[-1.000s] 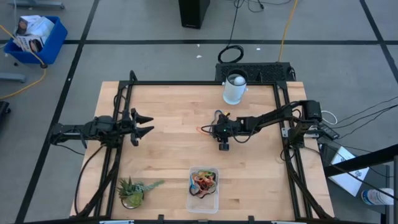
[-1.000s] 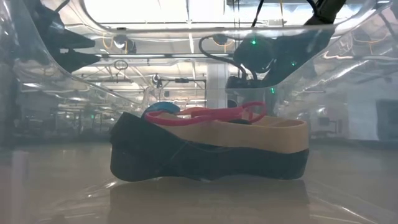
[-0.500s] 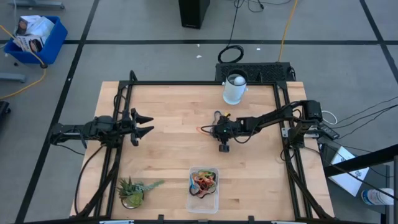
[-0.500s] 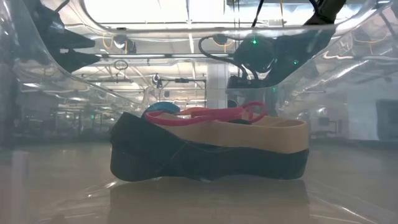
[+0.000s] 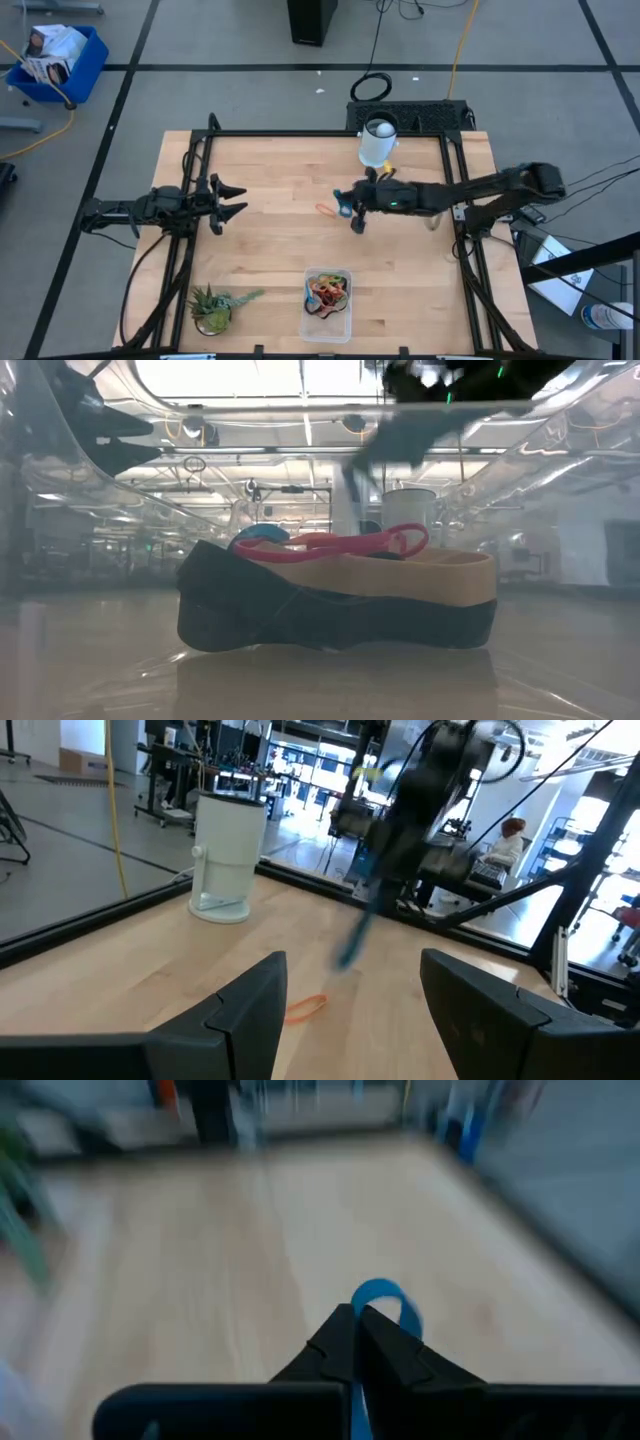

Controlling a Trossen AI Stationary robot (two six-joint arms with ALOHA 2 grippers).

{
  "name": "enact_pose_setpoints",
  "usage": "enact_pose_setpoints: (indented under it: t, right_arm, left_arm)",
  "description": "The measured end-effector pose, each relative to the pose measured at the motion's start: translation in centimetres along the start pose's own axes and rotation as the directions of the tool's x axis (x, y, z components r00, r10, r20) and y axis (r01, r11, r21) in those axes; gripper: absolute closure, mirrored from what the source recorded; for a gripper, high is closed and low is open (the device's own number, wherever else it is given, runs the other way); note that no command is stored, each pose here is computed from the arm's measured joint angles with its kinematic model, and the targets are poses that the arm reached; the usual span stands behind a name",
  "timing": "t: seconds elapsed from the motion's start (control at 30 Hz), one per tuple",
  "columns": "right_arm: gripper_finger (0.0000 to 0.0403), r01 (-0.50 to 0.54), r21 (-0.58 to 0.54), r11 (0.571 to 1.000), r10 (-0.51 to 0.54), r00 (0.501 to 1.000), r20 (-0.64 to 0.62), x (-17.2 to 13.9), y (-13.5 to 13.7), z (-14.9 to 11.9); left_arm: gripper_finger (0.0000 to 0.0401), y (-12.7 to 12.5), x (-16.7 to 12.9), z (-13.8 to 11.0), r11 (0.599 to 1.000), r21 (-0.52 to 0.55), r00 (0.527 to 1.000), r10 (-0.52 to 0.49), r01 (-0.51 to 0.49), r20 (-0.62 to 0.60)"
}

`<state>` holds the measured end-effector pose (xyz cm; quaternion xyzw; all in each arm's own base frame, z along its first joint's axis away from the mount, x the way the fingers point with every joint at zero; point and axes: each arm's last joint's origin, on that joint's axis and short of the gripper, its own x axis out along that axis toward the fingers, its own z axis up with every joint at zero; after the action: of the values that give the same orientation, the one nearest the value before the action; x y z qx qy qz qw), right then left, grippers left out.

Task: Pick and place rubber bands into bin
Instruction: Put the blue rubber band into the transparent bin

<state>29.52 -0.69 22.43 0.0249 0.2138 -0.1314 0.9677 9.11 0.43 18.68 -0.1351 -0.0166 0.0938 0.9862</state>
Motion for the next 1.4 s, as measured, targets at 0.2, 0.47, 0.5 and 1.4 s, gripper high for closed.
enact_pose_setpoints:
  t: [0.2, 0.47, 0.5, 1.4]
  right_arm:
    - [0.0402, -0.036, 0.001, 0.999, 0.034, 0.953, 0.301, -5.5, 1.3, 4.3]
    - [0.0402, -0.106, 0.008, 0.994, 0.081, 0.804, 0.589, -9.8, 2.8, 7.3]
    - [0.0402, -0.115, 0.004, 0.993, 0.089, 0.790, 0.607, -10.1, 3.0, 7.5]
    - [0.0403, -0.382, -0.346, 0.857, 0.391, 0.919, -0.047, -3.3, 17.2, 6.6]
  left_arm:
    - [0.0164, 0.0, 0.0, 0.0, 1.000, 0.000, 1.000, 0.000, 0.000, 0.001]
    - [0.0164, 0.0, 0.0, 0.0, 1.000, -0.006, 1.000, 0.000, 0.000, 0.001]
    - [0.0164, 0.0, 0.0, 0.0, 1.000, -0.013, 1.000, 0.000, 0.000, 0.000]
    - [0.0164, 0.0, 0.0, 0.0, 1.000, -0.027, 1.000, 0.000, 0.000, 0.000]
